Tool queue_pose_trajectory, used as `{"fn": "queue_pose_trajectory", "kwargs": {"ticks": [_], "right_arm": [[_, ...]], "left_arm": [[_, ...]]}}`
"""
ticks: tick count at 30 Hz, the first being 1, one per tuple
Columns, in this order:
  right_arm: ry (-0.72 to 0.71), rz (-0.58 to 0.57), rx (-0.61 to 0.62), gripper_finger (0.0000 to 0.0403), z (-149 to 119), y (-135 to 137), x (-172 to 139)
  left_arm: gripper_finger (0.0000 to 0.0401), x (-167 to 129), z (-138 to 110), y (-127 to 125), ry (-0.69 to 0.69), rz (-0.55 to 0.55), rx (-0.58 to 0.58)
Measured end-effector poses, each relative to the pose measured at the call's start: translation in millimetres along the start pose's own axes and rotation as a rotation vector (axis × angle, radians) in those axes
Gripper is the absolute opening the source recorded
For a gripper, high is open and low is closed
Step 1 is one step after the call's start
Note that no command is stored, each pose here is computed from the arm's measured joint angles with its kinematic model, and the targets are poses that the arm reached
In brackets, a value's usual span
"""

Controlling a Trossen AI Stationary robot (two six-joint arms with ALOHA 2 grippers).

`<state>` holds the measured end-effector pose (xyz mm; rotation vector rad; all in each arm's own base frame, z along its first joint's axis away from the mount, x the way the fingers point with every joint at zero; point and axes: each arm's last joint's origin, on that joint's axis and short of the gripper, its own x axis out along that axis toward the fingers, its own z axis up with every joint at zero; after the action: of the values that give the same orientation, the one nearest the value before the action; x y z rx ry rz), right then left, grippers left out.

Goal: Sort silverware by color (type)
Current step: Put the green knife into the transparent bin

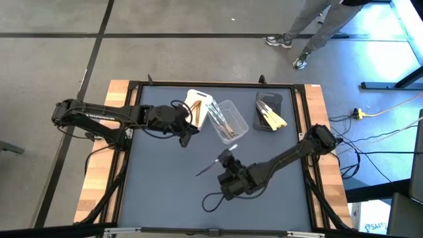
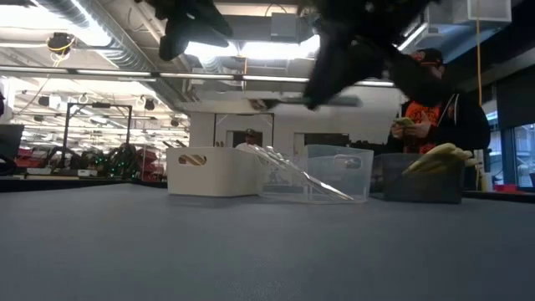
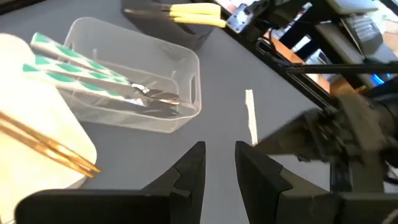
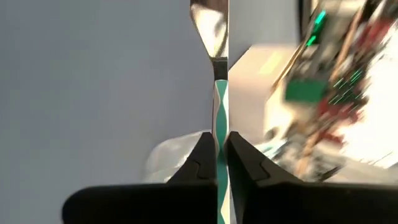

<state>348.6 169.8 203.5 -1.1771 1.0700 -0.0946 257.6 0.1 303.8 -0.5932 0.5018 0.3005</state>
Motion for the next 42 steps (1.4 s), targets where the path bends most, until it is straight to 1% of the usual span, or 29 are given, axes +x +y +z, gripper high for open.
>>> {"fn": "queue_pose_trajectory", "kwargs": {"ticks": [4, 9, 11, 18, 21, 25, 29, 35, 42], "right_arm": [[-0.065, -0.071, -0.163, 0.0003, 10, -13, 7], [-0.138, -0.158, -0.287, 0.0002, 21, -27, 9], [-0.163, -0.187, -0.348, 0.0002, 24, -30, 8], [-0.267, -0.27, -0.486, 0.0004, 35, -41, 5], [-0.312, -0.293, -0.542, 0.0004, 38, -43, 3], [-0.362, -0.31, -0.567, 0.0004, 41, -45, 1], [-0.364, -0.315, -0.591, 0.0005, 41, -45, 1], [-0.369, -0.313, -0.592, 0.0005, 42, -45, 1], [-0.369, -0.313, -0.592, 0.0005, 42, -45, 1]], "left_arm": [[0.0081, 0, 1, 2, 0.006, -0.009, -0.03], [0.0081, 0, 1, 1, 0.01, -0.015, -0.033], [0.0081, 0, 1, 1, 0.017, -0.023, -0.052], [0.0083, 0, -1, -1, 0.084, -0.11, -0.059], [0.0096, 0, -2, -3, 0.114, -0.147, -0.059], [0.0125, 0, -2, -4, 0.13, -0.163, -0.079], [0.0146, -1, -5, -7, 0.133, -0.163, -0.096], [0.0147, 6, -12, -13, 0.13, -0.113, -0.194], [0.0147, 26, -24, -25, 0.157, -0.141, -0.18]]}}
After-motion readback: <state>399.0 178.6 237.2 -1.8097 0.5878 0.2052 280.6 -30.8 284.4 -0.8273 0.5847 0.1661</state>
